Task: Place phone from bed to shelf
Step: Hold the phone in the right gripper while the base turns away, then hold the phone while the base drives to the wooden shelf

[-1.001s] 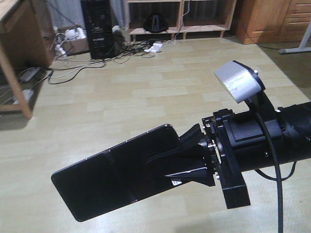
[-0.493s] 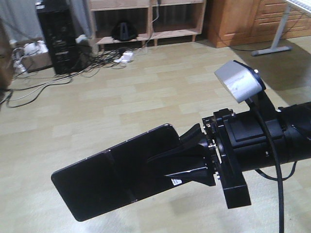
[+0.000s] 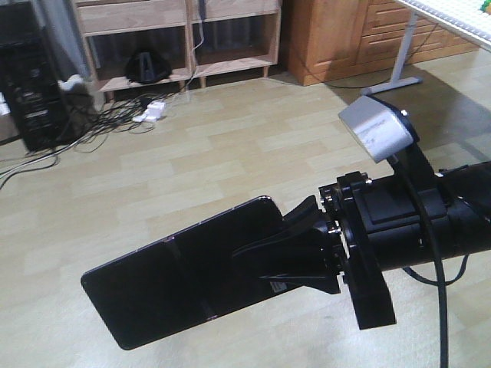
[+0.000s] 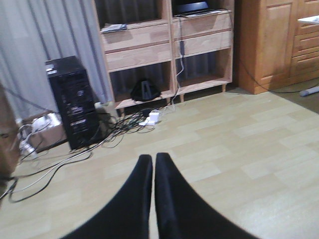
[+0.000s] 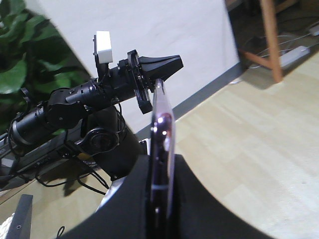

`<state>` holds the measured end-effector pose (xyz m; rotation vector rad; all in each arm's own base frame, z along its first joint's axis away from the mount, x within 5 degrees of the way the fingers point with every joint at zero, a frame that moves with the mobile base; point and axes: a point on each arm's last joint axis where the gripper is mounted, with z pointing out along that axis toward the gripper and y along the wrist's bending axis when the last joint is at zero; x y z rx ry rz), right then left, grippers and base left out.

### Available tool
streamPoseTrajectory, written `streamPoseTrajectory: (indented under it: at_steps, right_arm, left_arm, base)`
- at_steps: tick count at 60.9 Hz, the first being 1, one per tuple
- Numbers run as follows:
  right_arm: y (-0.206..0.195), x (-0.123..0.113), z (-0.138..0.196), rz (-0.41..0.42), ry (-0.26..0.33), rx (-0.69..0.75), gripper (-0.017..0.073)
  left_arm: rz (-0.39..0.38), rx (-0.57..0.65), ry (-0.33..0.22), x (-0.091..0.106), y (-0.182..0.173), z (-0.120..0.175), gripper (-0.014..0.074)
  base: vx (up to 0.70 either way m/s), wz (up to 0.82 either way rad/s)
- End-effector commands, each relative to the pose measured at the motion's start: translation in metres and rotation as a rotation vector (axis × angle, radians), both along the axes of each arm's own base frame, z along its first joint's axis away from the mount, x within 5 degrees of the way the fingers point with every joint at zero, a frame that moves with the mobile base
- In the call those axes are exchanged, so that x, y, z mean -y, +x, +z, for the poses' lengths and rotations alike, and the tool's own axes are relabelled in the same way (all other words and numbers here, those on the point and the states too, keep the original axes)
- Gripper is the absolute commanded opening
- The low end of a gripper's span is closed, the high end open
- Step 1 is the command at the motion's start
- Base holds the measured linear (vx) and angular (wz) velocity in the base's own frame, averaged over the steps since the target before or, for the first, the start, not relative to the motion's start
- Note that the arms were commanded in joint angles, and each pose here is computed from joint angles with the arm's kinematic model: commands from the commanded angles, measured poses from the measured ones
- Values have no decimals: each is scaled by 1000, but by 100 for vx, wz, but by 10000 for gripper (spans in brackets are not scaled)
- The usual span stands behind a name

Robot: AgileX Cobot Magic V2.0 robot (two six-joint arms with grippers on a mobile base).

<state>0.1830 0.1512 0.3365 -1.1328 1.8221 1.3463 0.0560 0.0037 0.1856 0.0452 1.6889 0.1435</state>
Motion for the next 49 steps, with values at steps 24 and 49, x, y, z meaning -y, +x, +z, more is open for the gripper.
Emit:
streamPoseTrajectory:
  at_steps: [24, 49]
  right_arm:
    - [-11, 0, 21, 61, 110, 5, -2]
    - [-11, 0, 21, 61, 110, 5, -2]
  left_arm:
    - [-3, 108, -7, 0, -1, 15, 1]
    - [-3, 108, -7, 0, -1, 15, 1]
  base:
    - [43, -20]
    - [44, -19]
